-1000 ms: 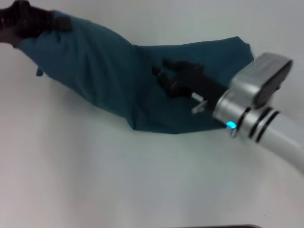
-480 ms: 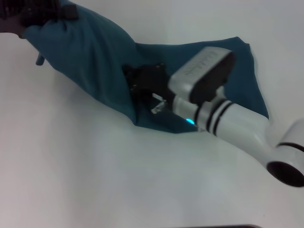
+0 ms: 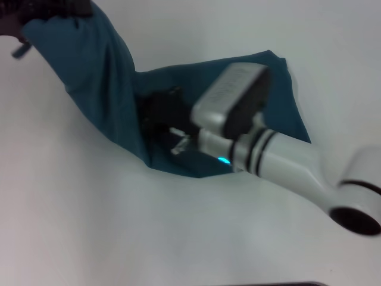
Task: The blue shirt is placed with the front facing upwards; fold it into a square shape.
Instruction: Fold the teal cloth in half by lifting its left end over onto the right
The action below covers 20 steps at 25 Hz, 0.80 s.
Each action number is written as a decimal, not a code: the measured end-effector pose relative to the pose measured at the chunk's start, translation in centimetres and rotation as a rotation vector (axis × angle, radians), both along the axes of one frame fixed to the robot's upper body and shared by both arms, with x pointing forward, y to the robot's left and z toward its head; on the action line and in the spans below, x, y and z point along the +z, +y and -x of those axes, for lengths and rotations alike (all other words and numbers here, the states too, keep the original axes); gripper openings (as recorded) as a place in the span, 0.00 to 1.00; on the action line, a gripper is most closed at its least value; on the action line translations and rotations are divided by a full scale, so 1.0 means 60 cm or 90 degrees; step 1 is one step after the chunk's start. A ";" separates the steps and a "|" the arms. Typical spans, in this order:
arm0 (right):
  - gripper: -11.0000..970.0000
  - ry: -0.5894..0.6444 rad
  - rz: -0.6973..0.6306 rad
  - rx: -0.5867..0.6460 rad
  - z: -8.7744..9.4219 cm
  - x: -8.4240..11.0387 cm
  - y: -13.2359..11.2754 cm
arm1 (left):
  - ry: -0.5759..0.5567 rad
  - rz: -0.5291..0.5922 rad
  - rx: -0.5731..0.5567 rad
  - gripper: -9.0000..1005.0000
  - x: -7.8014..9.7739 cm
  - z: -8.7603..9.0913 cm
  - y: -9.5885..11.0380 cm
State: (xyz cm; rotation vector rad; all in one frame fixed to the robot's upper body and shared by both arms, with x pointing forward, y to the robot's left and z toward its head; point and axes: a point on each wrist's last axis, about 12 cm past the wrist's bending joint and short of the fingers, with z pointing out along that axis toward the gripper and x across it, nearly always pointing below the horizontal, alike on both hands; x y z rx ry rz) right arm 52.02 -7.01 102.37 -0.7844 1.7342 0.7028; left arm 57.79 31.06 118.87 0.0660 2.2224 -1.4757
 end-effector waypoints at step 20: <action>0.02 -0.014 -0.013 0.065 0.089 -0.029 -0.006 | 0.017 -0.003 0.024 0.10 -0.016 0.000 0.007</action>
